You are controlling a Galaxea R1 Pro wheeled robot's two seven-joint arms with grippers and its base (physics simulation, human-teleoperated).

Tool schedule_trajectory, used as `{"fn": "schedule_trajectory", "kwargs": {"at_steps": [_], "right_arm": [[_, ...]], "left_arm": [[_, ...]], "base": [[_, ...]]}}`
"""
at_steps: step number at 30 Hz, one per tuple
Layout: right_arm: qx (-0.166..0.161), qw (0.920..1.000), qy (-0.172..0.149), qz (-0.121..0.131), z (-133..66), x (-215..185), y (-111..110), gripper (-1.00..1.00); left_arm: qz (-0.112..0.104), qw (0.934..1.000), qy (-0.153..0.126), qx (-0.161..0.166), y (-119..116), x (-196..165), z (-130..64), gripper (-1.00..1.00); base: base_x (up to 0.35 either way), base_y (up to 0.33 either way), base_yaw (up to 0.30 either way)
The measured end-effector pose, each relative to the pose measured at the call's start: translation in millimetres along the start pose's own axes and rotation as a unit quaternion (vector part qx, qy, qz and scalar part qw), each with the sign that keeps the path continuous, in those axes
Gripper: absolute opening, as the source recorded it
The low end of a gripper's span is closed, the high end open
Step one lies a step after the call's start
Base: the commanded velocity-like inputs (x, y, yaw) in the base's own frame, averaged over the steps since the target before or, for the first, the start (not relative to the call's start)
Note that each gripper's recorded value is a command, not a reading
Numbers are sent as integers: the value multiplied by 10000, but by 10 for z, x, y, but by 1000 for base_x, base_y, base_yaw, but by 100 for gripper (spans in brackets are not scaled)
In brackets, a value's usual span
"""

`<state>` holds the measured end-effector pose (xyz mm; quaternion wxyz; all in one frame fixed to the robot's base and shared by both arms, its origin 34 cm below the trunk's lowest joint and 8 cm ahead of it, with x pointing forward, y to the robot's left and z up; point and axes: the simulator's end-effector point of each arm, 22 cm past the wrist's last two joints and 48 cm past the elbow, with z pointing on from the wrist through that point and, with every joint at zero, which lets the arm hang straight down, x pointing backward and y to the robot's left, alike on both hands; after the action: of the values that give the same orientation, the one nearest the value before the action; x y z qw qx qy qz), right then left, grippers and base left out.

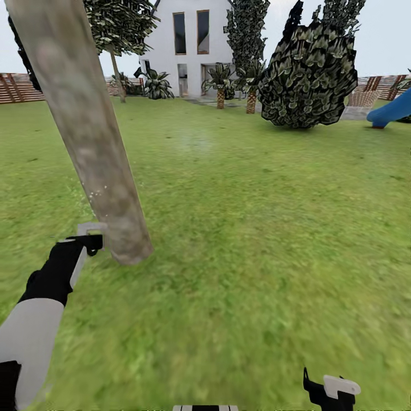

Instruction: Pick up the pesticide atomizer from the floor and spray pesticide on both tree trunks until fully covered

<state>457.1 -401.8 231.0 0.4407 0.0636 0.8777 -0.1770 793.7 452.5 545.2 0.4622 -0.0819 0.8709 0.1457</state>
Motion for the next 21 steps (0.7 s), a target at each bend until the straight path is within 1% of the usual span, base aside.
{"fn": "schedule_trajectory", "kwargs": {"at_steps": [1, 2, 4, 6, 7, 9, 10, 11, 12, 14, 15, 18, 21], "right_arm": [[-1, 10000, -2, -1, 0, -1, 1, 100], [0, 10000, 0, -1, 0, 0, -1, 100], [2, 10000, 4, -3, 1, 3, -3, 100], [2, 10000, 3, -3, 0, 3, -3, 100], [2, 10000, 2, -1, 0, 3, -2, 100], [5, 10000, 3, -4, 1, 3, -9, 100], [5, 10000, 3, -6, 1, 3, -10, 100], [4, 10000, 4, -7, 2, 3, -10, 100], [4, 10000, 5, -6, 1, 3, -8, 100], [4, 10000, 5, -7, 2, 3, -10, 100], [2, 10000, 6, -6, 1, 4, -6, 100], [-6, 10000, 9, -7, -2, 8, 3, 100], [-4, 10000, 11, -4, -3, 9, 2, 100]], "left_arm": [[9, 9998, 71, -161, 240, -115, -9, -100], [-27, 9997, 143, -180, 305, -157, -29, -100], [-26, 9998, 127, -170, 309, -205, -65, -100], [-29, 9997, 212, -107, 240, -106, -56, -100], [-43, 9997, 246, -27, 136, -46, -58, -100], [-74, 9993, 309, 189, -162, 43, -68, -100], [-56, 9990, 351, 252, -249, 72, -74, -100], [-40, 9989, 372, 294, -257, 73, -72, -100], [-44, 9979, 437, 485, -316, 116, -56, -100], [8, 9950, 594, 799, -303, 238, -17, -100], [23, 9942, 587, 901, -301, 256, -21, -100], [44, 9941, 560, 924, -277, 268, -19, -100], [63, 9940, 593, 915, -278, 306, -12, -100]], "base": [[-10, 0, 0], [-4, 0, 0], [-1, 0, 0], [0, 0, 0], [0, 0, 0], [0, 0, 0], [0, 0, 0], [0, 0, 0], [0, 0, 0], [0, 0, 0], [0, 0, 0], [3, 0, 0], [267, 0, 0]]}}
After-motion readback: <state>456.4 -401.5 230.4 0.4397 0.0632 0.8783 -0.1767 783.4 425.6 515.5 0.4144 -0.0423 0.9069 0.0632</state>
